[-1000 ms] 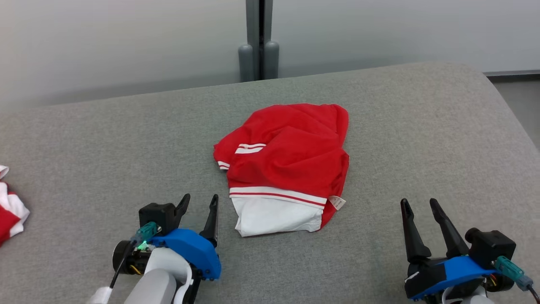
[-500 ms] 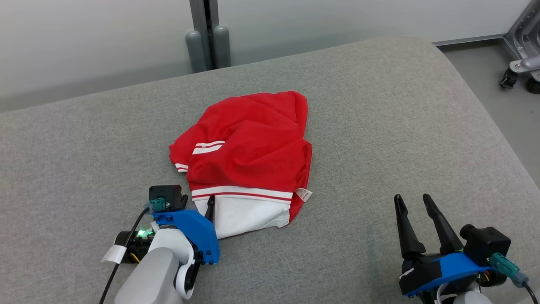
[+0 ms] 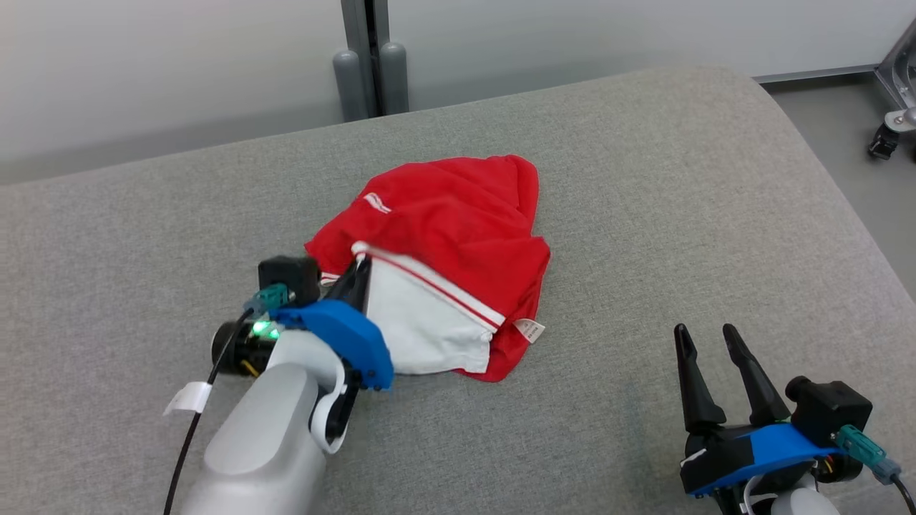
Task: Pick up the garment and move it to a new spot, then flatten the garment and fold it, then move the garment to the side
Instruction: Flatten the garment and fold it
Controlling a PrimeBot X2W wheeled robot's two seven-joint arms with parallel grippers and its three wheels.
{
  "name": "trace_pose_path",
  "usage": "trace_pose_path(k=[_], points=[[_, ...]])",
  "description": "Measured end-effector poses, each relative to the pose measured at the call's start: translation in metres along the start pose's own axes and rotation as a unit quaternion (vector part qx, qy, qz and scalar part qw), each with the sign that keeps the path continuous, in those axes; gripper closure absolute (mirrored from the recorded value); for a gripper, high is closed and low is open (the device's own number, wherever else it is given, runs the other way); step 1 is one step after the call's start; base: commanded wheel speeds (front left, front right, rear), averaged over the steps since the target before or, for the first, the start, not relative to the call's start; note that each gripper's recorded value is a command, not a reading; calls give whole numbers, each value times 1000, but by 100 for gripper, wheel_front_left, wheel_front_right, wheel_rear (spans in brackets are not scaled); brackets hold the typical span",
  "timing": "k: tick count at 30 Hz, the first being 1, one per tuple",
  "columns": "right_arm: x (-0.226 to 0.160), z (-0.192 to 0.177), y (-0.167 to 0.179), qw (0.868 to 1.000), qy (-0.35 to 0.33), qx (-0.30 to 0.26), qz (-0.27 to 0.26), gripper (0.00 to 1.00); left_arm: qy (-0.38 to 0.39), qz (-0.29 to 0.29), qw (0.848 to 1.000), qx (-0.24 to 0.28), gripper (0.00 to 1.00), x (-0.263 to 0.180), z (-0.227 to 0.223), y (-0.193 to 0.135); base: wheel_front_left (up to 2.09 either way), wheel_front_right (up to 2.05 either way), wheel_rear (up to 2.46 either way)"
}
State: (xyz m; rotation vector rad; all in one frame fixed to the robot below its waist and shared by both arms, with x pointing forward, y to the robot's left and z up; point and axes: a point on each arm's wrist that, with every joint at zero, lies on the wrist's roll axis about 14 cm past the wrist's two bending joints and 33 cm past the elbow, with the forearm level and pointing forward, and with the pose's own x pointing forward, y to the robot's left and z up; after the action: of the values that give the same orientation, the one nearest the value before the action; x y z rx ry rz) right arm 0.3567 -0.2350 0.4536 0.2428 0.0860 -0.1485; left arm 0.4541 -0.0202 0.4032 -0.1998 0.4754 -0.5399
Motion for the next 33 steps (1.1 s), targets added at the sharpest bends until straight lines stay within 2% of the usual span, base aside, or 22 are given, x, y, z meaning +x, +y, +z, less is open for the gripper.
trace_pose_path(k=[6,10,15,20,25,27,29,31,33], points=[[1,2,6,1000,-3,2,9,0,-125,-91,988,15,100,1,91,-53,0,0,0],[2,4,8,1000,-7,3,13,0,-168,-174,970,34,100,-7,137,-109,0,0,0],[1,4,11,1000,-6,5,16,0,-226,-247,941,52,100,-20,192,-165,0,0,0],[-3,5,4,1000,-8,9,6,0,-303,-287,907,50,100,-38,245,-205,0,0,0],[-2,4,0,1000,-8,10,0,0,-367,-294,882,27,100,-58,290,-216,0,0,0],[1,2,4,1000,-5,10,6,0,-376,-281,883,23,100,-60,297,-208,0,0,0],[6,0,10,1000,-4,11,15,0,-378,-255,890,17,100,-58,296,-191,0,0,0],[12,-1,19,1000,-2,9,28,0,-366,-220,904,8,100,-52,281,-166,0,0,0],[18,-4,31,999,2,6,46,0,-339,-173,925,-4,100,-42,252,-131,0,0,0]])
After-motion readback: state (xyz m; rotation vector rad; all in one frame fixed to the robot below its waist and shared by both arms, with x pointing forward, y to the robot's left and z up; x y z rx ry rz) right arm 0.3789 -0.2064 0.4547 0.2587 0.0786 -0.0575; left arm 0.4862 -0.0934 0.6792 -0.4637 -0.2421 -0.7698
